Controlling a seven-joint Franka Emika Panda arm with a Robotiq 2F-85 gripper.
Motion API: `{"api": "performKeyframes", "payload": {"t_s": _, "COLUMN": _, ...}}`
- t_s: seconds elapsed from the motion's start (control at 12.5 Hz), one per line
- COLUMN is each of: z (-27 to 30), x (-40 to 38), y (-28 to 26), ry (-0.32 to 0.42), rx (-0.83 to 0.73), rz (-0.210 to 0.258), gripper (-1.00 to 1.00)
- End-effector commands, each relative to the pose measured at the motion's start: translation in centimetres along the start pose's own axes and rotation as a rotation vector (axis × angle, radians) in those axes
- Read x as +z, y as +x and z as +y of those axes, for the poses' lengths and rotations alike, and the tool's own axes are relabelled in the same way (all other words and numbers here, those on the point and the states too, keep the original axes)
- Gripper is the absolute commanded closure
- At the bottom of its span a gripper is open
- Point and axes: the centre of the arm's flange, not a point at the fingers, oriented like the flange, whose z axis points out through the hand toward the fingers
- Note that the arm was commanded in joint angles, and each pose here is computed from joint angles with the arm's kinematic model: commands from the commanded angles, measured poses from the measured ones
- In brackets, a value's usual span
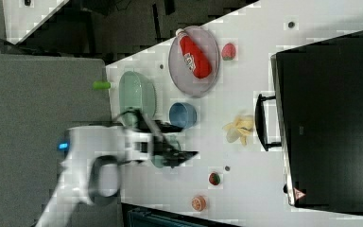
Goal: Pick banana from table and place on oven.
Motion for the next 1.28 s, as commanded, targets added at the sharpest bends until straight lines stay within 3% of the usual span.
{"api": "performKeyframes", "payload": {"t_s": 0.08, "z": -0.7, "x": 0.9, "y": 2.3, "ry": 0.066, "rx": 0.033, "rz": 0.057, "gripper": -1.0}}
{"api": "performKeyframes", "payload": {"t_s": 0.48, "z": -0.3, "x": 9.7, "y": 3.1, "ry": 0.028, "rx": 0.046, "rz": 0.04, "gripper": -1.0}}
{"api": "performKeyframes", "payload": {"t_s": 0.88, "z": 0.4, "x": 15.4, "y": 2.5, "ry": 0.033, "rx": 0.044, "rz": 0.057, "gripper": -1.0}}
{"api": "performKeyframes", "payload": {"t_s": 0.96, "z": 0.4, "x": 16.2, "y": 2.5, "ry": 0.03, "rx": 0.044, "rz": 0.056, "gripper": -0.92}}
{"api": "performKeyframes", "payload": {"t_s": 1.28, "z": 0.4, "x": 17.5, "y": 2.7, "ry": 0.041, "rx": 0.045, "rz": 0.07, "gripper": 0.05}}
